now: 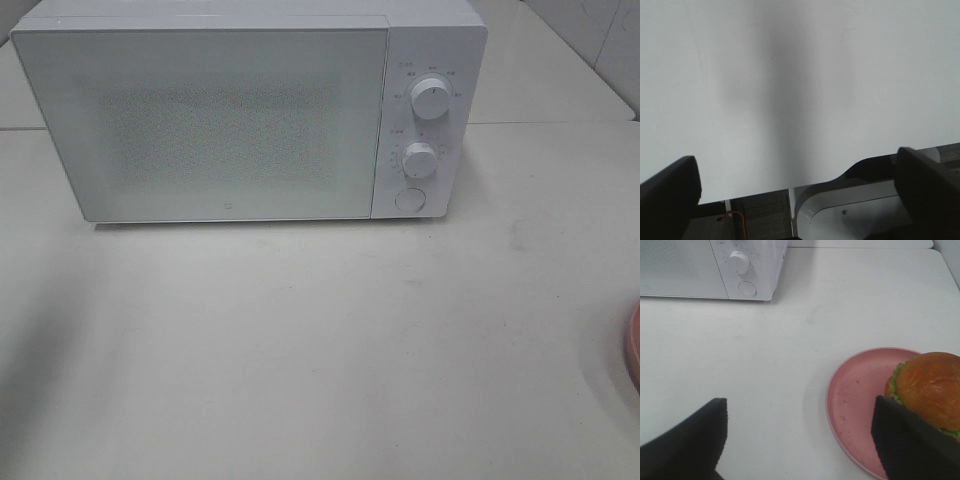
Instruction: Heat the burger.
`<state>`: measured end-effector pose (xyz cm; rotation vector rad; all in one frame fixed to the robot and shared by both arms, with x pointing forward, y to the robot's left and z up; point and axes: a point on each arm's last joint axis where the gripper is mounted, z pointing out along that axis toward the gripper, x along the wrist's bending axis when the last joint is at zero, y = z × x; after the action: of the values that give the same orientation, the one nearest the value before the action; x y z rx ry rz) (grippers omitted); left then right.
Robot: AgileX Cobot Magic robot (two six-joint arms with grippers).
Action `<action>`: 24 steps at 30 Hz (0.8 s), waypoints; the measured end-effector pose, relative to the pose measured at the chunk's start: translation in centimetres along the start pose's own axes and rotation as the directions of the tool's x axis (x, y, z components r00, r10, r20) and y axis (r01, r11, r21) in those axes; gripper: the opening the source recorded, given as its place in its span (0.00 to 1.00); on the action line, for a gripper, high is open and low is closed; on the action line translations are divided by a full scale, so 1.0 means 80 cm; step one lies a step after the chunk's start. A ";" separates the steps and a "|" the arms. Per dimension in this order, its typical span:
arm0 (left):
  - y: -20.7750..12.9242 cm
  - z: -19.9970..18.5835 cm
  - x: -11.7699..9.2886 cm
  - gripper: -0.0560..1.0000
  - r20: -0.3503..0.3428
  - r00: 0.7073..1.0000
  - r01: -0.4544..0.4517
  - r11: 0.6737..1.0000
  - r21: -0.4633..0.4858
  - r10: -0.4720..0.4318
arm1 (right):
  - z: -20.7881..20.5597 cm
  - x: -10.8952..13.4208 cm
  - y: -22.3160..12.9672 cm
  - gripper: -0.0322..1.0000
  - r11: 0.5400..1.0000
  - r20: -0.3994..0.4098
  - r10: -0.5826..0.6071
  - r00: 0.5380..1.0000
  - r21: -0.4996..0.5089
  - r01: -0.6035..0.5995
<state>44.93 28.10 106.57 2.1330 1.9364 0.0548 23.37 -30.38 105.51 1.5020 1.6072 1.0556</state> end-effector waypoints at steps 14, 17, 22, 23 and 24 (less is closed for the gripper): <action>-0.107 -0.011 0.002 0.99 -0.032 0.999 0.011 0.982 -0.188 -0.017 | 0.000 0.000 0.000 0.77 1.000 0.000 0.000 1.000 0.000 0.000; -0.130 -0.010 0.000 0.99 -0.045 0.999 -0.011 0.963 -0.269 -0.001 | 0.000 0.000 0.000 0.77 1.000 0.000 0.000 1.000 0.000 0.000; -0.162 -0.009 -0.002 0.99 -0.071 0.997 -0.039 0.915 -0.402 0.012 | 0.000 0.000 0.000 0.77 1.000 0.000 0.000 1.000 0.000 0.000; -0.174 -0.017 -0.003 0.99 -0.090 0.996 -0.059 0.884 -0.464 0.020 | 0.000 0.000 0.000 0.77 1.000 0.000 0.000 1.000 0.000 0.000; -0.174 -0.017 -0.003 0.99 -0.090 0.996 -0.059 0.884 -0.464 0.020 | 0.000 0.000 0.000 0.77 1.000 0.000 0.000 1.000 0.000 0.000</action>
<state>31.11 29.14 104.97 1.8649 1.6999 0.5675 23.37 -30.38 105.51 1.5020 1.6072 1.0556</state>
